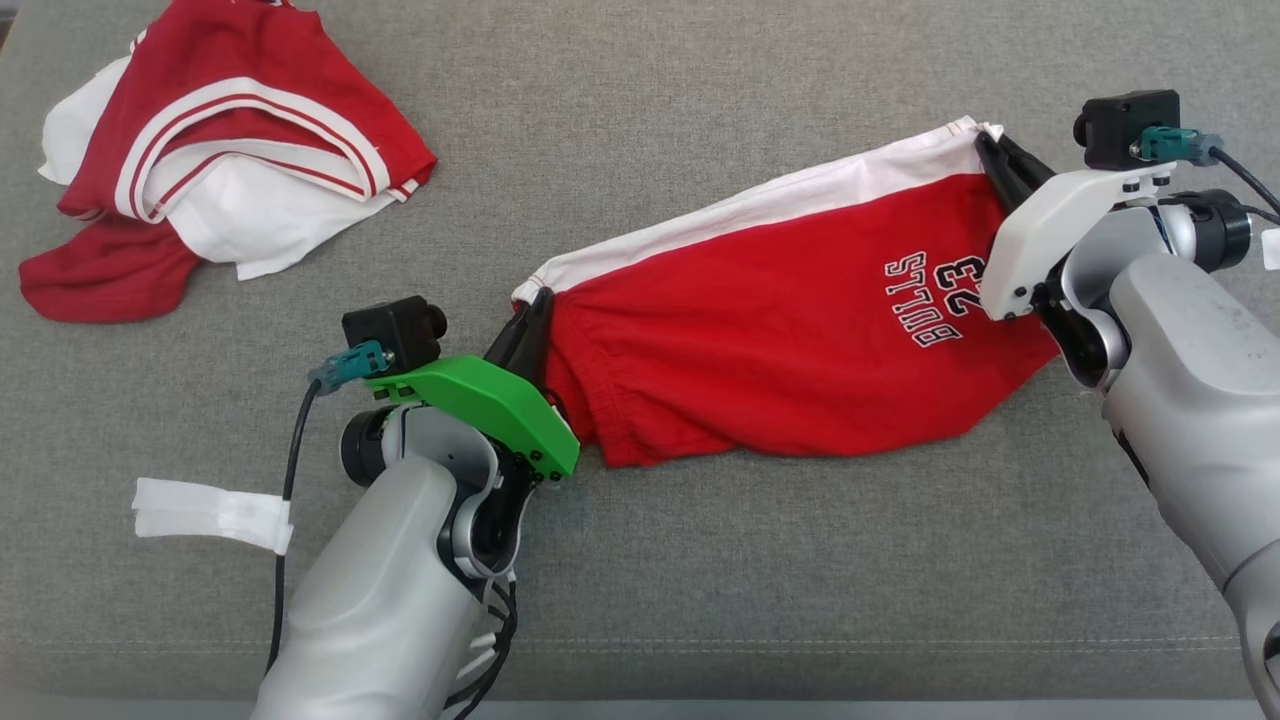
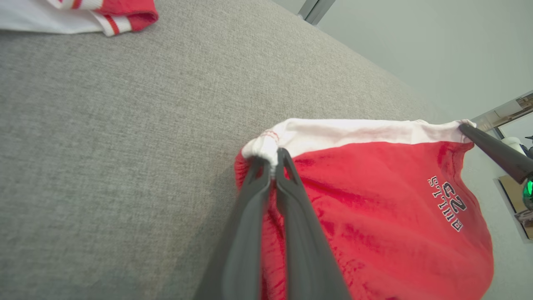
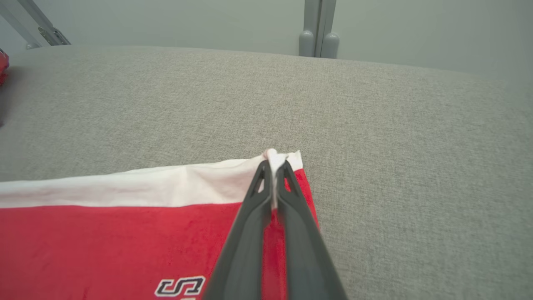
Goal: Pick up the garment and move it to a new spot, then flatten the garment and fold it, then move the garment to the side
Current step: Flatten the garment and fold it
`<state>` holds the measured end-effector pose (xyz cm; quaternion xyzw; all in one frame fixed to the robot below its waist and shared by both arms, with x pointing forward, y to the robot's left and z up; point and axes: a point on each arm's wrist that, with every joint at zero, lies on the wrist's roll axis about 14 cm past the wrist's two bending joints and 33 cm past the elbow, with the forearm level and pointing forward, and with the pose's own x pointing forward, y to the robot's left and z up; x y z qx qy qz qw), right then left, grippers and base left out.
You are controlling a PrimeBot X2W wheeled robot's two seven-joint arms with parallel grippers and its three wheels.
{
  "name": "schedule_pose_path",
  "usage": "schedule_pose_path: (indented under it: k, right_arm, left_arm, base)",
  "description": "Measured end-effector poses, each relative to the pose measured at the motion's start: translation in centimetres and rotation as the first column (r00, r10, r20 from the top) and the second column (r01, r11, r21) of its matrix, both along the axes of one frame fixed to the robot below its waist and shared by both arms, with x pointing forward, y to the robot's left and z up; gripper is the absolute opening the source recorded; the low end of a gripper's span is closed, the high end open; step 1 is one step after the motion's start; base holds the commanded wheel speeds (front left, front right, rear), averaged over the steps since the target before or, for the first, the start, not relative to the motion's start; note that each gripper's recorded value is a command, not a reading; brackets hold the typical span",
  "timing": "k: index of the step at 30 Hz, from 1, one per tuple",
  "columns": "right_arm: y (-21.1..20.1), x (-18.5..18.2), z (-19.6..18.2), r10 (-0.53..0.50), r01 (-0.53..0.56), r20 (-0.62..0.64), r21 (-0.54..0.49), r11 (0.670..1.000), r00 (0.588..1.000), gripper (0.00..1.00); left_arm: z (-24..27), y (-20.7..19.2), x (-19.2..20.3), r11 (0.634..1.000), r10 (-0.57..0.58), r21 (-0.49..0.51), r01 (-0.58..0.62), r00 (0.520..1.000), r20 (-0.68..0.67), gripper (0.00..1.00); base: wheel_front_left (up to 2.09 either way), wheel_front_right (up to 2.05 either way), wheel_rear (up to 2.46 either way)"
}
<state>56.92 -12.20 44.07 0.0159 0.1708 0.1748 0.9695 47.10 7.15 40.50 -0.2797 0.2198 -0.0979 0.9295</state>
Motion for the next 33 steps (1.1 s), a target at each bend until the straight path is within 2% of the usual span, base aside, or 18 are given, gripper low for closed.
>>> schedule_pose_path:
  k: [1, 2, 3, 4, 5, 7, 8, 9, 10, 11, 21, 27, 33]
  right_arm:
    - [0.0, 0.1, -0.1, 0.000, 0.000, 0.001, -0.005, 1.000, 1.000, 0.20]
    - [-0.2, 0.3, -0.2, -0.004, 0.004, -0.001, -0.007, 1.000, 1.000, 0.20]
    - [-0.3, 0.4, -0.1, -0.009, 0.009, 0.000, -0.009, 1.000, 1.000, 0.43]
    - [-0.4, 0.5, -0.1, -0.015, 0.015, 0.002, -0.008, 1.000, 1.000, 0.91]
    - [-0.6, 0.6, 0.0, -0.020, 0.020, 0.007, -0.010, 1.000, 1.000, 1.00]
    - [-0.8, 0.7, 0.2, -0.028, 0.028, 0.016, -0.010, 1.000, 0.999, 1.00]
    - [-1.0, 0.7, 0.4, -0.033, 0.033, 0.020, -0.011, 0.999, 0.999, 1.00]
    - [-1.1, 0.8, 0.5, -0.036, 0.036, 0.024, -0.015, 0.999, 0.999, 1.00]
    - [-1.3, 0.8, 0.7, -0.039, 0.040, 0.030, -0.017, 0.999, 0.999, 1.00]
    - [-1.5, 0.8, 1.0, -0.043, 0.044, 0.037, -0.017, 0.999, 0.998, 1.00]
    - [-3.3, -0.3, 3.0, -0.054, 0.057, 0.074, -0.035, 0.998, 0.996, 1.00]
    - [-5.3, -2.4, 2.1, -0.096, 0.097, 0.028, -0.027, 0.995, 0.995, 1.00]
    - [-5.1, -3.8, 0.2, -0.111, 0.112, -0.062, 0.011, 0.994, 0.992, 1.00]
  left_arm:
    - [0.0, 0.0, 0.0, 1.000, 0.000, 0.003, 0.000, 1.000, -0.001, 0.00]
    - [0.0, 0.0, 0.0, 1.000, 0.000, 0.006, 0.000, 1.000, -0.002, 0.00]
    - [0.0, 0.0, 0.0, 1.000, 0.001, 0.009, -0.001, 1.000, -0.003, 0.00]
    - [0.1, 0.0, 0.1, 1.000, 0.002, 0.012, -0.002, 1.000, 0.002, 0.00]
    - [0.3, 0.0, 0.1, 1.000, 0.004, 0.013, -0.005, 1.000, 0.006, 0.00]
    - [0.4, -0.1, 0.1, 1.000, 0.003, 0.017, -0.003, 1.000, 0.009, 0.00]
    - [0.6, -0.2, 0.1, 1.000, 0.001, 0.022, -0.002, 1.000, 0.015, 0.21]
    - [0.9, -0.3, 0.0, 1.000, -0.008, 0.028, 0.007, 0.999, 0.031, 0.49]
    - [1.3, -0.5, 0.0, 1.000, -0.017, 0.027, 0.016, 0.999, 0.045, 0.96]
    - [1.5, -0.6, 0.0, 0.999, -0.022, 0.028, 0.021, 0.998, 0.052, 1.00]
    - [4.4, 0.0, -1.5, 0.996, -0.041, 0.081, 0.026, 0.982, 0.186, 1.00]
    - [6.5, 1.2, -3.0, 0.990, -0.048, 0.140, 0.010, 0.961, 0.273, 1.00]
    - [8.4, 4.0, -4.6, 0.974, -0.021, 0.220, -0.057, 0.942, 0.334, 1.00]
  base:
    - [0.00, 0.00, 0.00]
    - [0.00, 0.00, 0.00]
    - [0.00, 0.00, 0.00]
    - [0.00, 0.00, 0.00]
    - [0.00, 0.00, 0.00]
    - [0.00, 0.00, 0.00]
    - [0.00, 0.00, 0.00]
    - [0.00, 0.00, 0.00]
    - [0.00, 0.00, 0.00]
    - [0.00, 0.00, 0.00]
    - [0.00, 0.00, 0.00]
    - [0.00, 0.00, 0.00]
    - [0.00, 0.00, 0.00]
